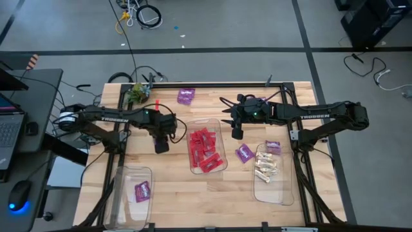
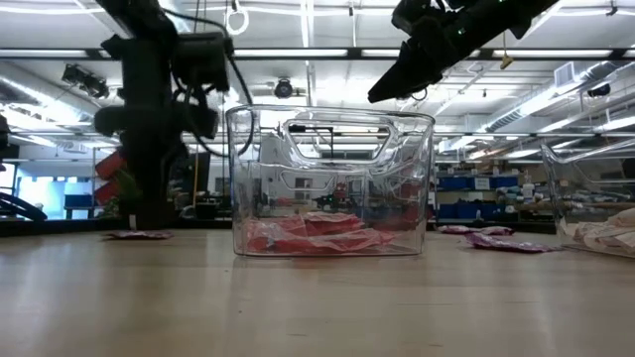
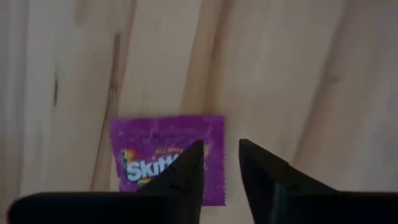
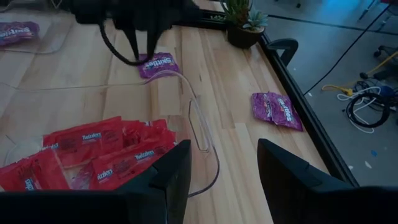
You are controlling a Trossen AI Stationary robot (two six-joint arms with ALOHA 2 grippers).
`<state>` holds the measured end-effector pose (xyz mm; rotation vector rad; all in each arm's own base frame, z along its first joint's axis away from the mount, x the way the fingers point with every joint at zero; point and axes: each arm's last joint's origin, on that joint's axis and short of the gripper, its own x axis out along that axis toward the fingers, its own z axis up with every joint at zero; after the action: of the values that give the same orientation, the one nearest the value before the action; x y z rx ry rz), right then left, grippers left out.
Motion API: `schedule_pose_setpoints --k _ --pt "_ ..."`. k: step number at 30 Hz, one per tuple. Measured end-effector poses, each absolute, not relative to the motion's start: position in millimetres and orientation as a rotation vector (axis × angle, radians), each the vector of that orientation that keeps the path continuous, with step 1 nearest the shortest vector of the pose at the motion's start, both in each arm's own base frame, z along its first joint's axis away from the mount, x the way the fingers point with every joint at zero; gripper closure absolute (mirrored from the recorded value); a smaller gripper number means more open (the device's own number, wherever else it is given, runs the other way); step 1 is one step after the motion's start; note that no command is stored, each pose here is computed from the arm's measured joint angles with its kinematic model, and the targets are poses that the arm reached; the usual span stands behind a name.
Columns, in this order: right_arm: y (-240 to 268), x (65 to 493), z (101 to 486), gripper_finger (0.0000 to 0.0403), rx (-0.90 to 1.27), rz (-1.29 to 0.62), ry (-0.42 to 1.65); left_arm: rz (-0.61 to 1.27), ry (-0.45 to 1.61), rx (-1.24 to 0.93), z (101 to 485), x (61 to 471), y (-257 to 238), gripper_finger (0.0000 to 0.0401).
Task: Sort candy
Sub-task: Put the violet candy pack into the left transparent bin
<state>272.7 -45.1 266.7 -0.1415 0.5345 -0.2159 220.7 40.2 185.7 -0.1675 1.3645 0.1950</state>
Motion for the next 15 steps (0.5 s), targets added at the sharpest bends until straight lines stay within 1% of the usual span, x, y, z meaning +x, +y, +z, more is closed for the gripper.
schedule_pose_setpoints --k 3,7,11,15 --pt "-45.2 273.2 267.6 0.0234 -0.142 -0.217 0.524 0.227 1.387 -0.192 174.2 213.1 45.9 0.0274" --pt "-45.3 273.9 268.8 0.0234 -0.144 -0.218 0.509 0.279 1.344 -0.236 162.9 209.8 53.9 0.0251" --pt "-45.2 274.0 269.0 0.0234 -0.145 -0.218 0.507 0.278 1.312 -0.271 155.5 207.2 58.7 0.0239" --pt "-45.3 274.0 269.0 0.0234 -0.146 -0.218 0.507 0.29 1.325 -0.282 149.1 204.5 62.1 0.0236"
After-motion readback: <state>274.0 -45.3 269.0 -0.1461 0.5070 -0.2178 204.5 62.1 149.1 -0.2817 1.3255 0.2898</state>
